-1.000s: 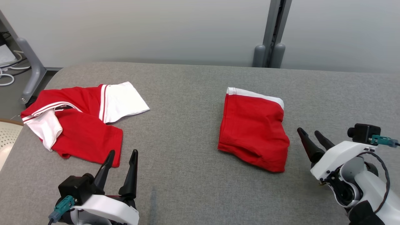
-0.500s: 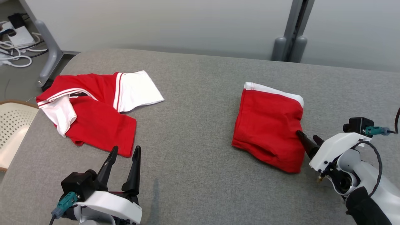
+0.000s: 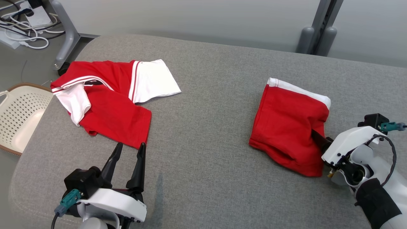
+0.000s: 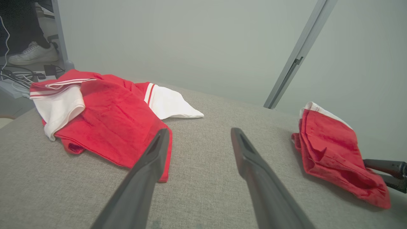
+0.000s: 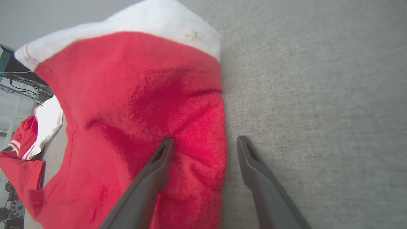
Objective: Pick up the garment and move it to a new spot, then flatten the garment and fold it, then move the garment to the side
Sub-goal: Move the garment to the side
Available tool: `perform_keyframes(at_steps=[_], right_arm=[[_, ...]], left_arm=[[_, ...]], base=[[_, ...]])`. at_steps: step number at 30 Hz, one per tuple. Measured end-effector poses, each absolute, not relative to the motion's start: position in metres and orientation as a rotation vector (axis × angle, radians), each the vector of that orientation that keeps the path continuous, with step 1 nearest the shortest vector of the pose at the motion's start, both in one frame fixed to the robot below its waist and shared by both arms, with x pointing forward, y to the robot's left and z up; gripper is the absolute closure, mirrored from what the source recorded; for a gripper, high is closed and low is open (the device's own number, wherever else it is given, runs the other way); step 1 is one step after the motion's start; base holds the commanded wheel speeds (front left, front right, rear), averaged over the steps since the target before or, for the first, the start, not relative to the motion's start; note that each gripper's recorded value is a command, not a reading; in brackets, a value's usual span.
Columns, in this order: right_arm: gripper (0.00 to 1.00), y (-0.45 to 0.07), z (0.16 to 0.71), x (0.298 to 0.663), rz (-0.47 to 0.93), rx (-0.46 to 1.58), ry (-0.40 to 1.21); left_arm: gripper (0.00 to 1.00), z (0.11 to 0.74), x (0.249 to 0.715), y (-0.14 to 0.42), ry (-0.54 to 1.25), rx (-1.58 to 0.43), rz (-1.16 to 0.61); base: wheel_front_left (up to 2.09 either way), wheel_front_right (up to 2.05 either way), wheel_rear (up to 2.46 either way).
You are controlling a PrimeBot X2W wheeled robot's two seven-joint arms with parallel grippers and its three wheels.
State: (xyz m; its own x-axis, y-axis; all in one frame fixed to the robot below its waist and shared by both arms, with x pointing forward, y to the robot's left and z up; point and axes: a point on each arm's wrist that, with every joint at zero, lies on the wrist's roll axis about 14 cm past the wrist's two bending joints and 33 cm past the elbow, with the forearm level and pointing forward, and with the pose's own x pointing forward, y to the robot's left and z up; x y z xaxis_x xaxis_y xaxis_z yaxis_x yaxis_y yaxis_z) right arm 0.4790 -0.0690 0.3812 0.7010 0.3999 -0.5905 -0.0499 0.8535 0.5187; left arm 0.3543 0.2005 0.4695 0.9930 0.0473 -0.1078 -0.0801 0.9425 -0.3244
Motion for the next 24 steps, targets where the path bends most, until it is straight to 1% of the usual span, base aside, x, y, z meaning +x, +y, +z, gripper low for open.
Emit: perform_keyframes(at_steps=[2, 3, 4, 5, 6, 10, 17, 24], right_arm=[[0.0, -0.062, 0.379, 0.477, 0.272, 0.517, 0.782], [0.05, -0.06, 0.379, 0.476, 0.276, 0.517, 0.789], [0.55, -0.059, 0.378, 0.476, 0.278, 0.522, 0.796], [0.76, -0.058, 0.379, 0.476, 0.279, 0.527, 0.797], [1.0, -0.057, 0.379, 0.475, 0.28, 0.531, 0.8], [1.0, -0.053, 0.381, 0.473, 0.285, 0.544, 0.793], [1.0, -0.061, 0.412, 0.491, 0.299, 0.522, 0.633], [1.0, -0.09, 0.437, 0.502, 0.305, 0.441, 0.535]], left_arm=[[0.0, 0.471, 0.355, 0.203, 0.094, -0.333, 0.071], [0.0, 0.471, 0.354, 0.204, 0.095, -0.333, 0.074], [0.0, 0.47, 0.354, 0.204, 0.095, -0.333, 0.076], [0.0, 0.471, 0.353, 0.205, 0.094, -0.333, 0.078], [0.0, 0.471, 0.353, 0.205, 0.093, -0.332, 0.079], [0.0, 0.473, 0.352, 0.206, 0.087, -0.332, 0.081], [0.0, 0.477, 0.355, 0.201, 0.073, -0.327, 0.059], [0.0, 0.48, 0.367, 0.168, 0.074, -0.326, -0.059]], base=[[0.0, 0.0, 0.0], [0.0, 0.0, 0.0], [0.0, 0.0, 0.0], [0.0, 0.0, 0.0], [0.0, 0.0, 0.0], [0.0, 0.0, 0.0], [0.0, 0.0, 0.0], [0.0, 0.0, 0.0]])
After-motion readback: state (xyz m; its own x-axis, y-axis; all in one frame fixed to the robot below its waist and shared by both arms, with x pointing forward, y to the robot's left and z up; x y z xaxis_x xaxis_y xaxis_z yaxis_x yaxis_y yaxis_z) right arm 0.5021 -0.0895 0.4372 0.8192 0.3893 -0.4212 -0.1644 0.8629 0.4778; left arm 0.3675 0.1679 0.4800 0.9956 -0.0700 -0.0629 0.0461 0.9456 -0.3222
